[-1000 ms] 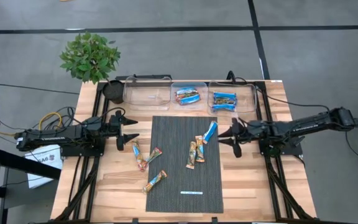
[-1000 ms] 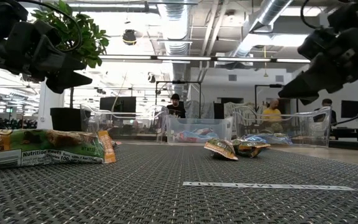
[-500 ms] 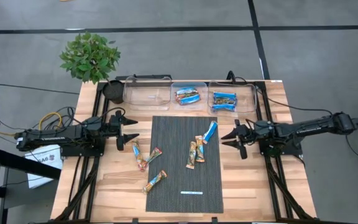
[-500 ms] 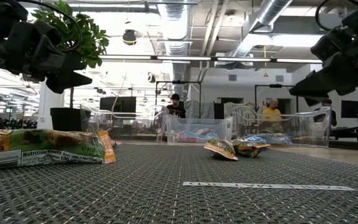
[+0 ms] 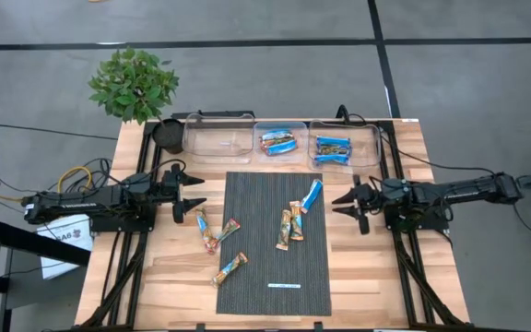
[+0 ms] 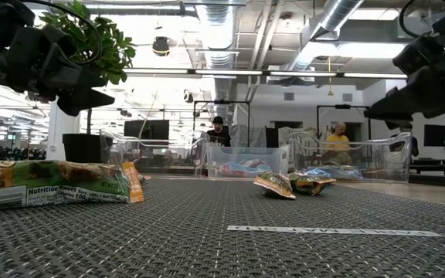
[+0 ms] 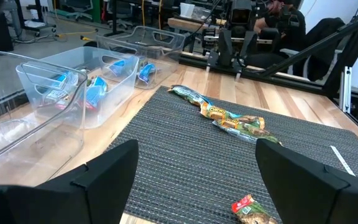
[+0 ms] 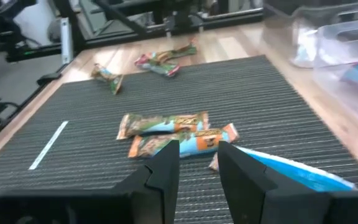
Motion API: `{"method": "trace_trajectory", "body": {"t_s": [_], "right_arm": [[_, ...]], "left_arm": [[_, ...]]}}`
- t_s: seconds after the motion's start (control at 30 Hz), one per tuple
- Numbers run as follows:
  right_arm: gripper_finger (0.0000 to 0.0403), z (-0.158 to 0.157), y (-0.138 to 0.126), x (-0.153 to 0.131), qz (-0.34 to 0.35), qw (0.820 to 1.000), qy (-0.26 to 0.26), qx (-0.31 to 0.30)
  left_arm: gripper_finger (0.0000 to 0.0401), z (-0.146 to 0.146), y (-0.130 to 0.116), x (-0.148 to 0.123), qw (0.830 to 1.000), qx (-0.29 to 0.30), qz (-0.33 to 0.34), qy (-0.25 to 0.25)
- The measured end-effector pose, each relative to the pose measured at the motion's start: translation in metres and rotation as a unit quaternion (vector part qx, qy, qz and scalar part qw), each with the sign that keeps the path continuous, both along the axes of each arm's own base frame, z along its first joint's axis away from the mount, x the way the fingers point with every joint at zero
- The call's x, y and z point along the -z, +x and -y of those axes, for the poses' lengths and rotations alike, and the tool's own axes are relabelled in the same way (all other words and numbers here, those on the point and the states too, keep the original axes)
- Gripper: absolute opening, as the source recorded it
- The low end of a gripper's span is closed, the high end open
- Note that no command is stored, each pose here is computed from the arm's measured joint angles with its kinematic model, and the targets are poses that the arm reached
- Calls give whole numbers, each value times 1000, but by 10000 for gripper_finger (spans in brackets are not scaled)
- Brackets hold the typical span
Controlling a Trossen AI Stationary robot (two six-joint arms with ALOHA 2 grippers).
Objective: Pick and place Granola Bars by type
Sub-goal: Put the red granola bar into the white bin
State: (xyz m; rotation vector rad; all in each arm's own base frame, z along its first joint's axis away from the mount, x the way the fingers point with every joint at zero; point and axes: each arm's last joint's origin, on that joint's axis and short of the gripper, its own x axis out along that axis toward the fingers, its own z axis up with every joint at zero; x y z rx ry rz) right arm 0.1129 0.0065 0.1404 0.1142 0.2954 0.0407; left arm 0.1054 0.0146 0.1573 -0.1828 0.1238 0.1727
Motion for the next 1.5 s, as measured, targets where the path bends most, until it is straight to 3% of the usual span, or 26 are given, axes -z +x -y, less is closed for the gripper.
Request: {"method": "trace_trajectory", "body": {"t_s": [1.5], "right_arm": [[102,4,0,-1,5,1000,-13,15]], "left_arm": [[318,0,0,-2,1000,-1,9,-1]]}}
